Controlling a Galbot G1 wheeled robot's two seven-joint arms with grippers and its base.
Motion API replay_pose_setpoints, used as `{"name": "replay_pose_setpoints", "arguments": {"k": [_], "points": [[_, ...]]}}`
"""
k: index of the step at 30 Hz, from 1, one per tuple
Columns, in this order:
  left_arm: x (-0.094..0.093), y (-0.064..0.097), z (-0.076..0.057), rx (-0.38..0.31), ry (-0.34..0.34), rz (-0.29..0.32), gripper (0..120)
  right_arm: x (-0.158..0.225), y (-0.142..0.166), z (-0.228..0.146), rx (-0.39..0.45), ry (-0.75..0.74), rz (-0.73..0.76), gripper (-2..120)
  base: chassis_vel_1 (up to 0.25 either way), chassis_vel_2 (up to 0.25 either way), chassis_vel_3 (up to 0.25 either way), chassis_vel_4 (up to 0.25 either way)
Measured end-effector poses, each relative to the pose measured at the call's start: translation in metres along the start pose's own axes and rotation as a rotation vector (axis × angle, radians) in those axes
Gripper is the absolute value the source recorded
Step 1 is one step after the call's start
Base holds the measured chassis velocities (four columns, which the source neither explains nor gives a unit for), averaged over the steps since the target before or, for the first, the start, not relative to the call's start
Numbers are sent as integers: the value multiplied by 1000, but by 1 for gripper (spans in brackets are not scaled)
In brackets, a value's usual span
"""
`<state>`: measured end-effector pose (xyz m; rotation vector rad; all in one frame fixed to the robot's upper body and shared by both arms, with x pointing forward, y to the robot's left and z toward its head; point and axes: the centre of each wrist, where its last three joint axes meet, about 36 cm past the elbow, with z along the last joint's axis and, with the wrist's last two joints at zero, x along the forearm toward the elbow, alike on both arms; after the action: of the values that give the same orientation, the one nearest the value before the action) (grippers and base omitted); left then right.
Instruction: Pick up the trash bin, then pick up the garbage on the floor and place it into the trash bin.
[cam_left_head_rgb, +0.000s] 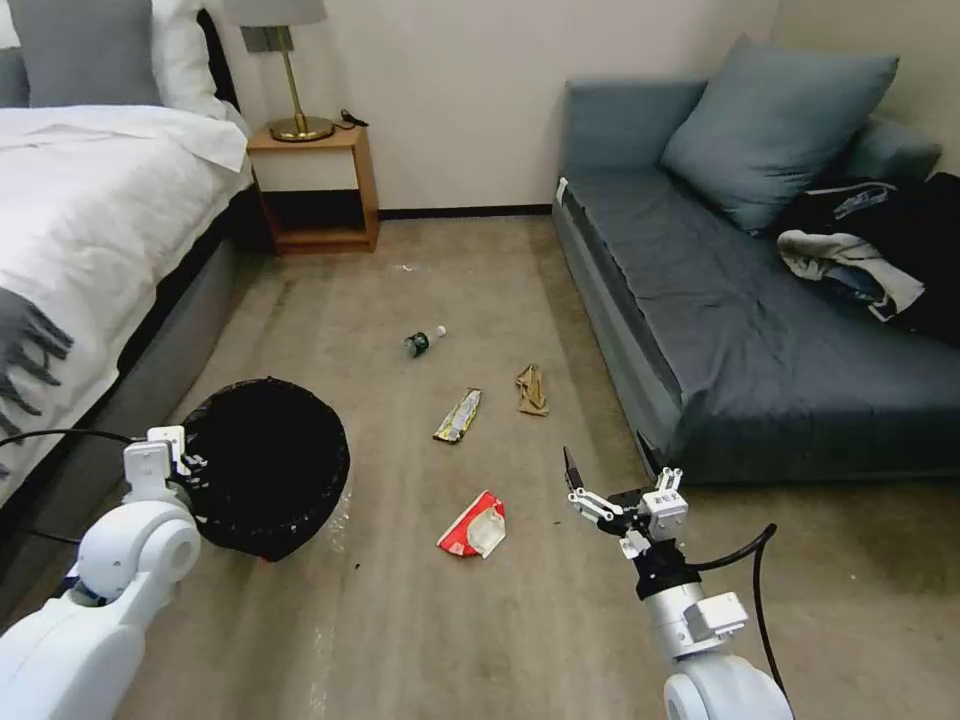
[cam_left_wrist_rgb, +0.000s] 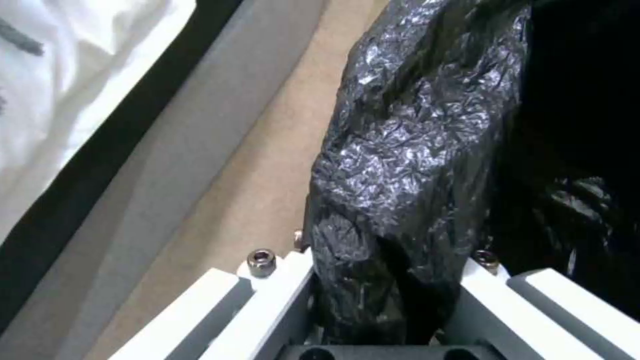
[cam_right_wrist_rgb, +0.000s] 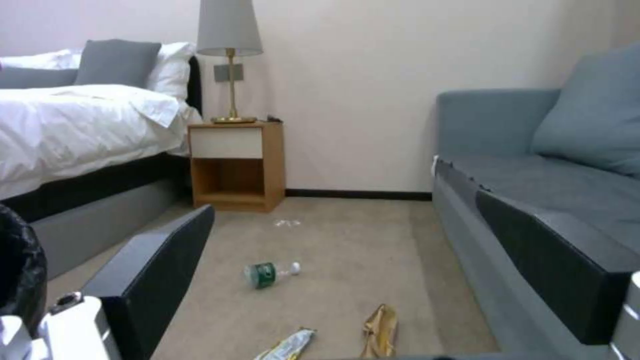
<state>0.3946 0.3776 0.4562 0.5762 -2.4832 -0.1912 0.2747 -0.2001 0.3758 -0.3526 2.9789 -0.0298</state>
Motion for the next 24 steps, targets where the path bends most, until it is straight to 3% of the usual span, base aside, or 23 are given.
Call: {"name": "replay_pose_setpoints", "arguments": {"k": [24], "points": [[9,-4,1,13,10,8,1,-6,-2,10,-2,29,-40,100,-64,69,61,-62]]}}
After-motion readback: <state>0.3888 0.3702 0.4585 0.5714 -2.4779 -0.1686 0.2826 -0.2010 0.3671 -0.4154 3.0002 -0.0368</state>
